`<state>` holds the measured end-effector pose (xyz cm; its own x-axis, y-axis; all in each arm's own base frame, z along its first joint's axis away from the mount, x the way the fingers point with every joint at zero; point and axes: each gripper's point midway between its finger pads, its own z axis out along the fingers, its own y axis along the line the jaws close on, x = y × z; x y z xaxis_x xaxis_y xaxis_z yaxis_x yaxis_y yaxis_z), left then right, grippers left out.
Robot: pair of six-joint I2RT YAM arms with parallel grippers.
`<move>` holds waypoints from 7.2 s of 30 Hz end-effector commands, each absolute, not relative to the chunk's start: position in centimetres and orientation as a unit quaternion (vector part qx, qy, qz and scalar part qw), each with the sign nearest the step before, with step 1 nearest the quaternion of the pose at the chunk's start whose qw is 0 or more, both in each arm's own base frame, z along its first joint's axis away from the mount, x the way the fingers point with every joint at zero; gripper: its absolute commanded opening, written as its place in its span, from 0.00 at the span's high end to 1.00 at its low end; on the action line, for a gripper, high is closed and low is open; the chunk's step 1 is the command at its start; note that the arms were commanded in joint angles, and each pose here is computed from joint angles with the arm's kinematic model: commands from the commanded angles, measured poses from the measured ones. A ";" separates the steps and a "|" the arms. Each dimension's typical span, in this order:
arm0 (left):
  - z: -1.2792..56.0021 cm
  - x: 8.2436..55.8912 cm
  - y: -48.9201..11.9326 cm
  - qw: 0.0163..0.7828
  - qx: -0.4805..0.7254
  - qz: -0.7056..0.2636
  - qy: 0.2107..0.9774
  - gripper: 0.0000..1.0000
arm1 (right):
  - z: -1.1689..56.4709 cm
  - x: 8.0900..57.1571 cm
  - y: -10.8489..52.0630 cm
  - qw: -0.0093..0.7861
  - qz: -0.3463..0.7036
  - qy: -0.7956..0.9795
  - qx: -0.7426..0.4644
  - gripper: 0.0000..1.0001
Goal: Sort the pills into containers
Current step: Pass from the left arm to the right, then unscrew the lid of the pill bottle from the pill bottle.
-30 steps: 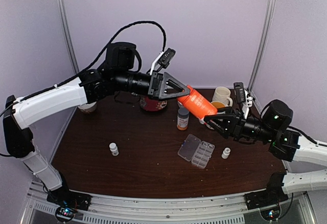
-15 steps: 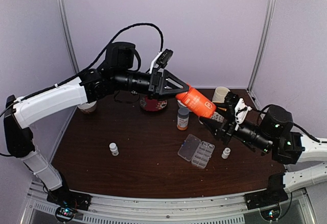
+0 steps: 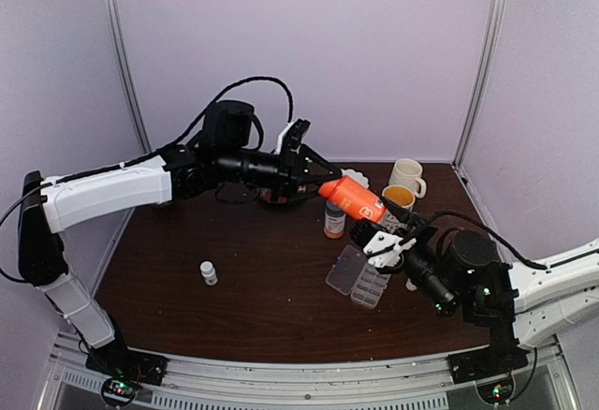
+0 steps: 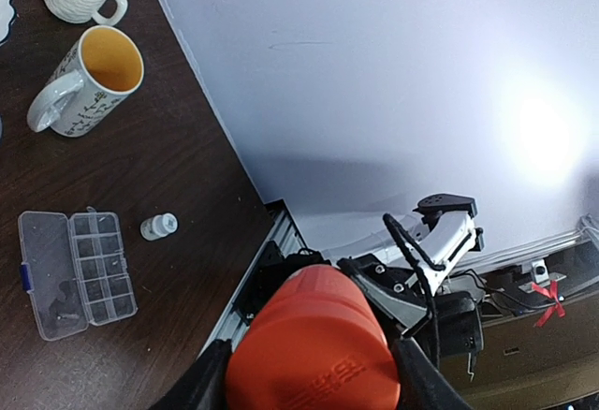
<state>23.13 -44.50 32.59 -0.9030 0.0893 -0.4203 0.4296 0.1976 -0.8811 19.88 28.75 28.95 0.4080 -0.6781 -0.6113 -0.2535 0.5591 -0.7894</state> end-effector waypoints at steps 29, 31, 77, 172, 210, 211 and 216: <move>39.5 11.0 -37.2 0.566 0.622 -0.395 0.369 0.03 | 32.4 9.8 30.4 0.576 0.363 0.578 -0.450 0.83; 37.8 9.7 -37.0 0.571 0.669 -0.350 0.323 0.02 | 32.4 9.7 31.0 0.551 0.390 0.586 -0.448 0.83; 34.2 10.1 -37.7 0.572 0.711 -0.263 0.312 0.54 | 30.9 10.3 33.8 0.426 0.516 0.587 -0.455 0.90; 41.5 11.6 -31.6 0.632 0.566 -0.363 0.386 0.02 | 32.9 10.3 31.7 0.584 0.379 0.535 -0.478 0.97; 38.4 11.9 -39.1 0.528 0.582 -0.386 0.484 0.81 | 32.2 11.0 33.9 0.608 0.304 0.485 -0.550 1.00; 38.7 11.9 -39.3 0.520 0.576 -0.393 0.493 0.82 | 32.4 11.3 33.7 0.618 0.291 0.480 -0.551 1.00; 40.0 12.9 -39.7 0.498 0.527 -0.419 0.547 0.84 | 32.9 12.7 33.1 0.653 0.218 0.459 -0.561 1.00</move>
